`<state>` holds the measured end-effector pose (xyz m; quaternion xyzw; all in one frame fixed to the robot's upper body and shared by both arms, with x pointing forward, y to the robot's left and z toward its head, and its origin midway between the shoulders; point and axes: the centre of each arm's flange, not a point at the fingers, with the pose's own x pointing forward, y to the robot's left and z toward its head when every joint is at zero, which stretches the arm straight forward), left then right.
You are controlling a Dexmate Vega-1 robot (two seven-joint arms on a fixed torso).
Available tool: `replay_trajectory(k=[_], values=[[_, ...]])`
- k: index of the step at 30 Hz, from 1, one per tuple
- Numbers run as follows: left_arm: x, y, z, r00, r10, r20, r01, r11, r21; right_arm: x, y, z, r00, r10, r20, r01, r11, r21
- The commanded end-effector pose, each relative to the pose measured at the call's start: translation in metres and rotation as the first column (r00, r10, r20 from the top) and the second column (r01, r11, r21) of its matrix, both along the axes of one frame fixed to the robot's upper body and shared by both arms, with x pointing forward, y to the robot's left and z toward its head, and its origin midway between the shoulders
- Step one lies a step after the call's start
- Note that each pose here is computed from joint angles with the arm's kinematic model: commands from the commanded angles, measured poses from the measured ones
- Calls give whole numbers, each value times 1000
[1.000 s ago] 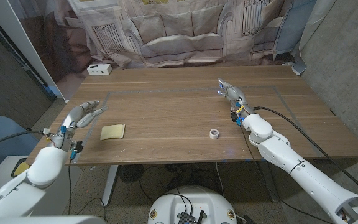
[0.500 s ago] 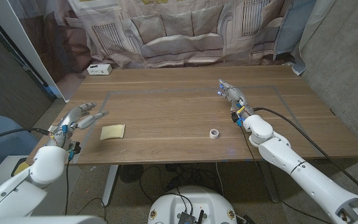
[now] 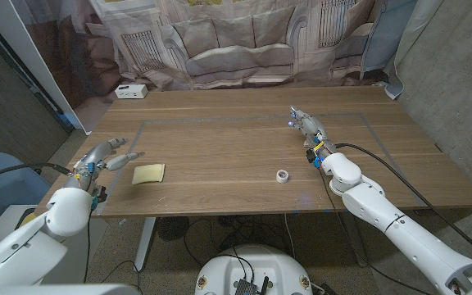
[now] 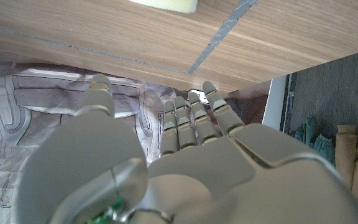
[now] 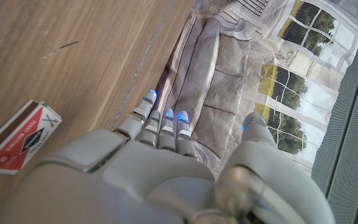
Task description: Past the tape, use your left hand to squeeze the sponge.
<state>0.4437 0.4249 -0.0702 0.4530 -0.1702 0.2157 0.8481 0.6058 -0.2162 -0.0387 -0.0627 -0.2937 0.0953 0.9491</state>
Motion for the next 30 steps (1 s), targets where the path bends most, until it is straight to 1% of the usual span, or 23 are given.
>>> replay_trajectory(k=[1,7,9,12,15,20,26,30], values=[[3,-9,3,996,48,-76,-44,998,45,-2,-2,-3,1000,-1,-7,1,1000,2],[8,-11,1,990,65,-122,-60,997,40,-2,-3,-4,1000,4,-13,-4,1000,0],[12,-12,1,985,82,-149,-76,996,45,-2,-3,-5,1000,6,-18,-6,1000,4],[17,-12,2,982,81,-172,-74,996,47,-3,-4,-6,1000,7,-20,-7,1000,3],[21,-15,3,980,77,-182,-67,996,62,-4,-5,-6,1000,6,-22,-6,1000,-1],[26,-21,5,974,102,-203,-84,992,92,-5,-7,-8,1000,4,-28,-4,1000,3],[28,-24,8,968,133,-212,-108,986,127,-6,-9,-9,1000,-1,-27,1,1000,13],[30,-27,8,960,160,-228,-128,981,148,-6,-10,-9,1000,0,-24,1,1000,6]])
